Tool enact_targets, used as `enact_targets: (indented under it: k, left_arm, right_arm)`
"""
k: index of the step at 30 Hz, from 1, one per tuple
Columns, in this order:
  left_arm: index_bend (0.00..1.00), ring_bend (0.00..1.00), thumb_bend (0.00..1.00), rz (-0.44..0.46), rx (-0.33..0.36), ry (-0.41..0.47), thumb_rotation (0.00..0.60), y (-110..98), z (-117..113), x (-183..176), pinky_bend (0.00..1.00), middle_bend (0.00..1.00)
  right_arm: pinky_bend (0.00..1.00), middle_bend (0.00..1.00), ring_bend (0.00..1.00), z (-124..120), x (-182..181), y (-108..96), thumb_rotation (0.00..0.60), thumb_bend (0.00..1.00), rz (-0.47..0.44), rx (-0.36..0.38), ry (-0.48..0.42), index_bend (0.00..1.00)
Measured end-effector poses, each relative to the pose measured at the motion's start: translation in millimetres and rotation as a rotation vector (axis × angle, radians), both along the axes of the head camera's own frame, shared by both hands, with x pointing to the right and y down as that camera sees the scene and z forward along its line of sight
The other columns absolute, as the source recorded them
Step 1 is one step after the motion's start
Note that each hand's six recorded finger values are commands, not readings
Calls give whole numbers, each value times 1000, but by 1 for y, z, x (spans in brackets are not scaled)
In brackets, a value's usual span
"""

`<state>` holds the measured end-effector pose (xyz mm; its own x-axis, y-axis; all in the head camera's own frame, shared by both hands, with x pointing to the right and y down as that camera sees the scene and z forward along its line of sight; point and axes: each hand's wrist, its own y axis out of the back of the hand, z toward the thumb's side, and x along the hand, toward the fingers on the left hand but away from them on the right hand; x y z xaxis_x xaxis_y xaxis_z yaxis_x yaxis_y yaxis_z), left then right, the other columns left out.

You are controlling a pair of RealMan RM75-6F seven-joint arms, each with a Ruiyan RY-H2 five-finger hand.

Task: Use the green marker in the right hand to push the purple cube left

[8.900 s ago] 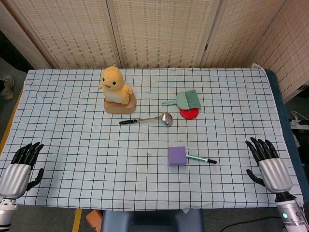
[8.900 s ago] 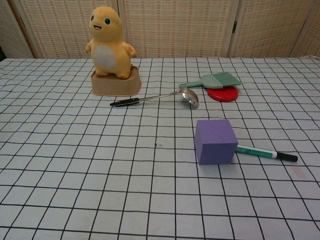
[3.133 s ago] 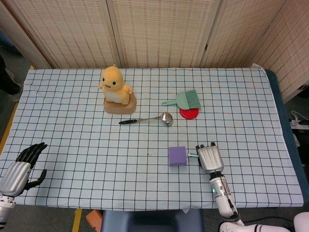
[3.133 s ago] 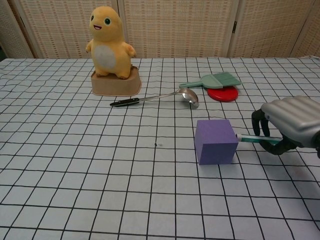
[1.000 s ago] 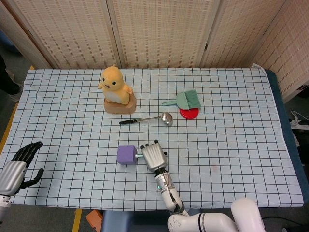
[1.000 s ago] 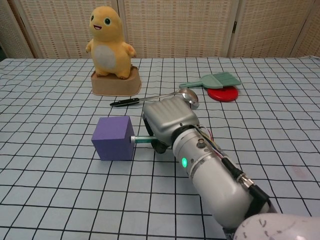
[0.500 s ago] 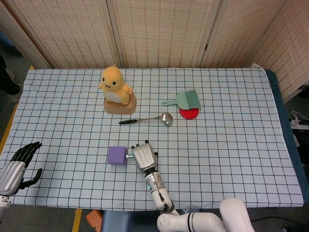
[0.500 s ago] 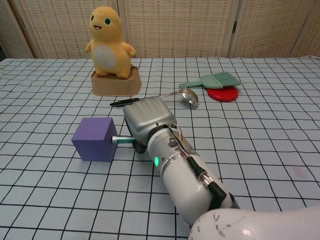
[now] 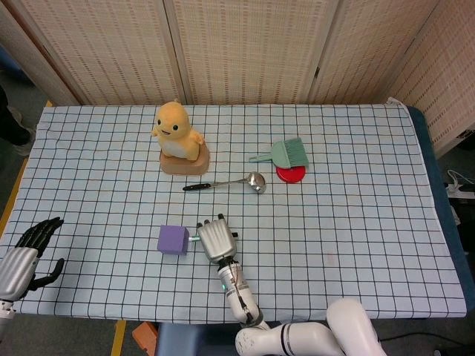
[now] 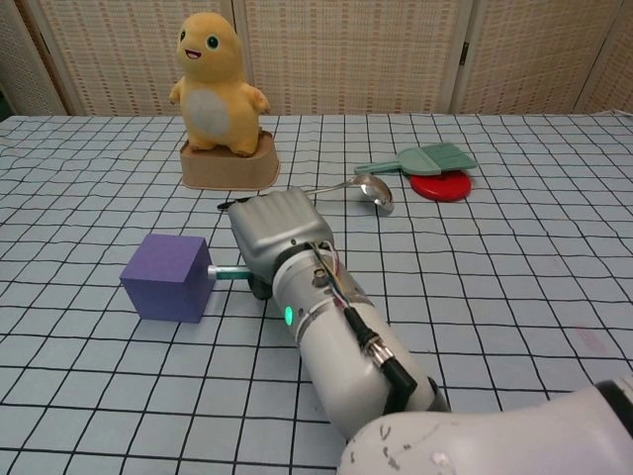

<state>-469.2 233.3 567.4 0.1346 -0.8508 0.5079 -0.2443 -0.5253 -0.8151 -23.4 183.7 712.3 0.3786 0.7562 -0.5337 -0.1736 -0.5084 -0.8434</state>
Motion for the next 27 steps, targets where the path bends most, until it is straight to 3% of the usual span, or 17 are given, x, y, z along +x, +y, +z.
enact_targets:
  k: [9,16,21,27]
  left_arm:
    - [38,0,486,22,1,-12,600,2,1,5,87,13]
    - [38,0,486,24,8,-31,600,3,2,7,89,13]
    - [38,0,486,32,7,-52,600,4,5,10,89,13]
    - [38,0,485,43,3,-71,600,6,9,14,89,12]
  right_arm:
    - [371,910,622,-22,54,-10,600,413,9,52,17,994]
    - [370,910,597,-37,158,-19,600,412,47,116,123,953]
    - [350,877,525,-40,231,-10,600,412,94,101,161,850]
    - [293,727,403,-32,279,10,600,412,126,48,160,672]
